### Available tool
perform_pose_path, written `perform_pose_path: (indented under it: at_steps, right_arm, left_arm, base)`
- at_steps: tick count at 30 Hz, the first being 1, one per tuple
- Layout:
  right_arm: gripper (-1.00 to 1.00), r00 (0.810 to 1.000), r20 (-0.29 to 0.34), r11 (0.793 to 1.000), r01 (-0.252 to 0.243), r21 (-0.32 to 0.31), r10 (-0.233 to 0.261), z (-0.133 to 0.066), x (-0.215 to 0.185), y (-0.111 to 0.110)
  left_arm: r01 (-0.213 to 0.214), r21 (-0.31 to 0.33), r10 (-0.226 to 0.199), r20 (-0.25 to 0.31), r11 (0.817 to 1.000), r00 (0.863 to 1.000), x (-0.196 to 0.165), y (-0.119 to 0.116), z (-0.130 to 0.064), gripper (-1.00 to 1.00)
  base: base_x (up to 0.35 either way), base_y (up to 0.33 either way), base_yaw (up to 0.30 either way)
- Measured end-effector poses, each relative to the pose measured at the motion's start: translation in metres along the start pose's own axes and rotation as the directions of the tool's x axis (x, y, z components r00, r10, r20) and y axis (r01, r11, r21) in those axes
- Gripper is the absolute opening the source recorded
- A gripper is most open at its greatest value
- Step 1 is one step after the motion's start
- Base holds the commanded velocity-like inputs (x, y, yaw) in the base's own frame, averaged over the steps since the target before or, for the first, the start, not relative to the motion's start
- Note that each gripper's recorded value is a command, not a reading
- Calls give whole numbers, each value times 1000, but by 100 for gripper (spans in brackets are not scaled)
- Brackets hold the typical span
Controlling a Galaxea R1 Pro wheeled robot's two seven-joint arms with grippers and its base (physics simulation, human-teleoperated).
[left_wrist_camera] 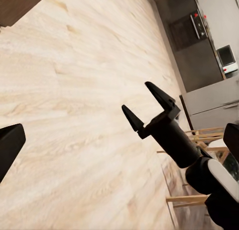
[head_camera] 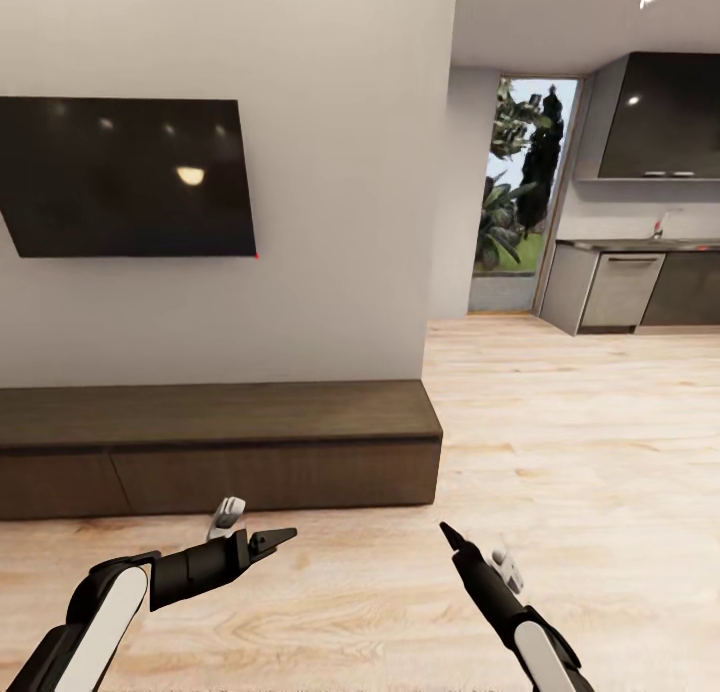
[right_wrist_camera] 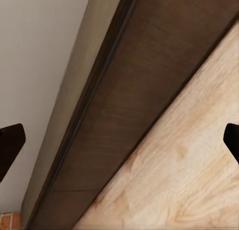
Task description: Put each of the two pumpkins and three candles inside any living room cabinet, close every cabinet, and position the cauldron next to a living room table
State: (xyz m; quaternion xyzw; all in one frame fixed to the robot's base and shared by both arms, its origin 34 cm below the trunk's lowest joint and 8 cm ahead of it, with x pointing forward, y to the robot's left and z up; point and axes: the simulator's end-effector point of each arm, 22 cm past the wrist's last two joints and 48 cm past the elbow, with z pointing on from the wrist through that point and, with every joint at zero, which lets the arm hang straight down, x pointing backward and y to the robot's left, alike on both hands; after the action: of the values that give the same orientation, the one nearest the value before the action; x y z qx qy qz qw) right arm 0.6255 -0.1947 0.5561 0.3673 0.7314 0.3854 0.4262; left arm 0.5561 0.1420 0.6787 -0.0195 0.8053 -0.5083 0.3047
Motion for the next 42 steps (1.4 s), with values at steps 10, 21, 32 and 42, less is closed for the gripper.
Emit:
perform_pose_path:
  at_steps: [10,21,32,42]
  right_arm:
    - [100,998,10,998,-64,-22,65,3,6,-18]
    - [100,996,14,995,-92,-35,93,6,15,-37]
    - [100,991,20,990,-128,-53,130,9,24,-56]
    - [100,961,-45,955,-277,-104,273,8,51,-78]
  left_arm:
    - [3,8,-3,3,1000,1000,13,15,4,100]
    - [1,12,-1,5,1000,1000,28,31,8,100]
    - [-1,13,1,4,1000,1000,44,49,12,100]
    - [-1,15,1,4,1000,1000,60,65,16,100]
  base:
    - [0,0,0]
    - [0,0,0]
    - [0,0,0]
    - [0,0,0]
